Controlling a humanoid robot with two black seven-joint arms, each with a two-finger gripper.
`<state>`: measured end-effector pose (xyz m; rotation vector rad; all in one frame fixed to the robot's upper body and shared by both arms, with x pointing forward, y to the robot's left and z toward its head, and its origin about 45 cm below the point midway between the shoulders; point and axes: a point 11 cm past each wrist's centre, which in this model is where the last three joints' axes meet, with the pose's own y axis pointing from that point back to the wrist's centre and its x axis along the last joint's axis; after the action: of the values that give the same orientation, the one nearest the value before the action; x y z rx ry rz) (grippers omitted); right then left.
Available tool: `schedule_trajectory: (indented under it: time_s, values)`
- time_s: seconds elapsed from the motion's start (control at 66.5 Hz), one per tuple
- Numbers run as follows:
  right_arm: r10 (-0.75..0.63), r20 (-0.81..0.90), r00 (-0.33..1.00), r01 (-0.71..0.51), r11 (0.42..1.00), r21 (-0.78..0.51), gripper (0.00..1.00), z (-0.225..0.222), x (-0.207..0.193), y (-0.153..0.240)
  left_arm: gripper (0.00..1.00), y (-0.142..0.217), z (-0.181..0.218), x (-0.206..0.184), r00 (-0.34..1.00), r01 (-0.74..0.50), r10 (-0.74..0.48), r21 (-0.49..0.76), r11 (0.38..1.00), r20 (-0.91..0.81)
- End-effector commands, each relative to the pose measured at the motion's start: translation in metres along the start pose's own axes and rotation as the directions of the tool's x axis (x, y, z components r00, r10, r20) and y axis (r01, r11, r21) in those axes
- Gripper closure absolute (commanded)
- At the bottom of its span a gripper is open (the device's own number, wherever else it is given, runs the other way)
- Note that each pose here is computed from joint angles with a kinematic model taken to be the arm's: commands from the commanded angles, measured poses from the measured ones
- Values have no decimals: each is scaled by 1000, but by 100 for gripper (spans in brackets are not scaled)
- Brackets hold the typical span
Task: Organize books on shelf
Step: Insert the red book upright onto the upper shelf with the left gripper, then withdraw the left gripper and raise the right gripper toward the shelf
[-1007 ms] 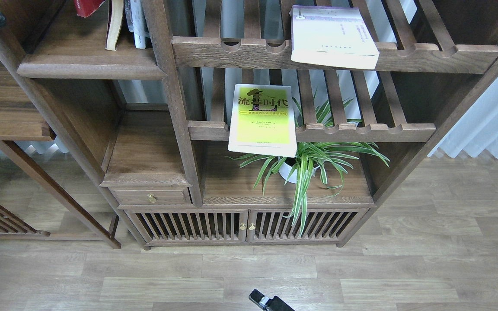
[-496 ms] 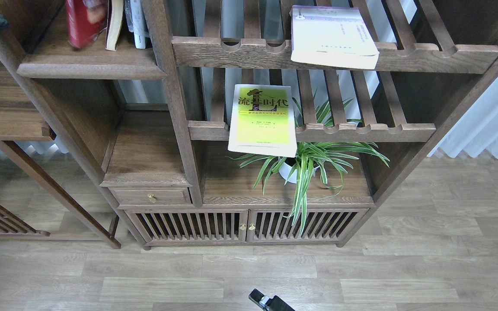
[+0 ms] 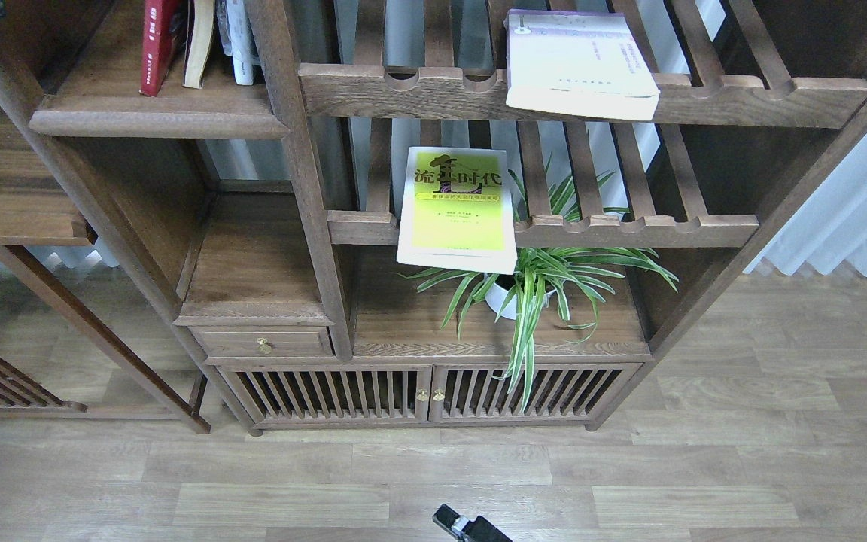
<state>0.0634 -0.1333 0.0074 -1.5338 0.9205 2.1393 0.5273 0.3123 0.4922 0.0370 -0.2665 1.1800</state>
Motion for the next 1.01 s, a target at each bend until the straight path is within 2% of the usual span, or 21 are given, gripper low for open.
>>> schedule_trajectory:
  time_s: [0.0, 0.045, 0.18, 0.286, 0.511, 0.721, 0.827, 0.992]
  values:
    - [-1, -2, 1000, 1, 1000, 0, 2, -1, -1, -1, 41, 1, 9, 0, 1000, 4, -4, -27, 1000, -12]
    - [-3, -3, 1000, 3, 1000, 1, 2, -1, -1, -1, 38, 2, 15, -1, 1000, 11, -11, -39, 999, -13]
    - [-9, -6, 1000, 9, 1000, 28, 2, -11, -3, -1, 36, 10, 23, 1, 1000, 21, -21, -55, 998, 1]
    - [-25, -10, 1000, 26, 999, 39, 2, -15, -8, -2, 25, 19, 18, 3, 999, 31, -32, -56, 998, -8]
    - [-82, -10, 997, 82, 996, 41, 2, -18, -26, -8, 23, 48, 15, -7, 997, 67, -71, -95, 993, -35]
    - [-132, -22, 991, 134, 988, 77, 2, -30, -42, -12, 2, 70, 34, -3, 999, 42, -44, -140, 989, -15]
    - [-142, -25, 990, 144, 986, 87, 2, -34, -45, -12, 0, 80, 47, -1, 999, 50, -50, -169, 984, 5]
    - [-163, -23, 986, 165, 982, 89, 2, -33, -52, -14, 0, 90, 83, -5, 994, 89, -104, -283, 955, -40]
